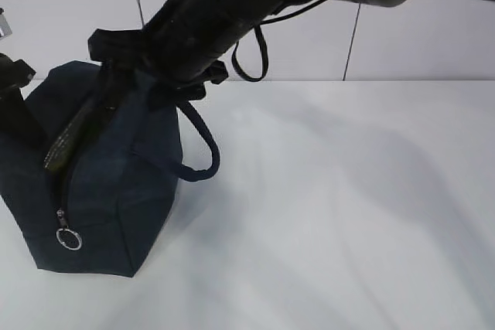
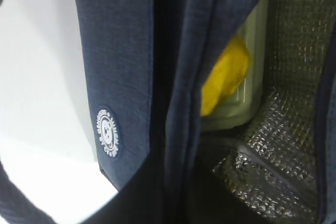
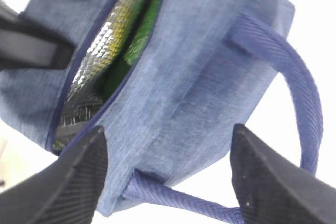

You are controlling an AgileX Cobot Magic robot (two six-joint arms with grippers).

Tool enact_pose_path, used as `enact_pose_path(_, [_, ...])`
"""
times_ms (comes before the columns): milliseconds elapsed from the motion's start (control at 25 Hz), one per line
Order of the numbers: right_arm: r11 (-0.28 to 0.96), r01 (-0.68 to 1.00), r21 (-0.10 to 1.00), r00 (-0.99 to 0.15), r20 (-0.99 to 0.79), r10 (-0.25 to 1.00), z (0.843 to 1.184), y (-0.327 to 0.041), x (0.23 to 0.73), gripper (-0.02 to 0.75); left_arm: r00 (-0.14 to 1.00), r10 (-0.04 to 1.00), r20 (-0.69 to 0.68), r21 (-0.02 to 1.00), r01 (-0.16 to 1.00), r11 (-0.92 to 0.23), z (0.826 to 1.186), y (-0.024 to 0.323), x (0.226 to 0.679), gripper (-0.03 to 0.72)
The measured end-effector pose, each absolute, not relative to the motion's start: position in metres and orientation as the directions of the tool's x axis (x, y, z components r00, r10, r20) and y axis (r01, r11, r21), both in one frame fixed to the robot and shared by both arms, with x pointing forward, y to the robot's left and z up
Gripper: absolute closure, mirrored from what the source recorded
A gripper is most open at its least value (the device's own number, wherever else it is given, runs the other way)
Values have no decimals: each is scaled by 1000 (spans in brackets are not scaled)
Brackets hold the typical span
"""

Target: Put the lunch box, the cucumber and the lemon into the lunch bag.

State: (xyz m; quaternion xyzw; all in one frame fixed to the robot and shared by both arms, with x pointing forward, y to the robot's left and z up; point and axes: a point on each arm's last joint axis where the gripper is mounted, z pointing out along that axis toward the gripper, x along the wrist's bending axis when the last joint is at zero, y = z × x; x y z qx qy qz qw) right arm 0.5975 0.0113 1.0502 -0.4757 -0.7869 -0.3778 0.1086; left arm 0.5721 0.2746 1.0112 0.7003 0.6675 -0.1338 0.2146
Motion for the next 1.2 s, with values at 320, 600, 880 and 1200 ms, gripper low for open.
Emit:
enact_pose_path(320, [248,874,418,-438,456,775,1055,-2,596,211,79,874,-479,127,992,-20,1012,274,572,681])
enact_pose_path(600, [193,891,410,-391,481,785,1049,2,601,211,93,863,-496,139,990,-26,1013,272,573,681])
enact_pose_path(880, [162,904,396,-360,498,789,1030,8,609,211,96,860,-501,142,989,-27,1013,272,573,681])
enact_pose_path(1200, [139,925,354,-322,537,780,1017,13,611,211,94,858,-505,143,989,-25,1013,271,573,681])
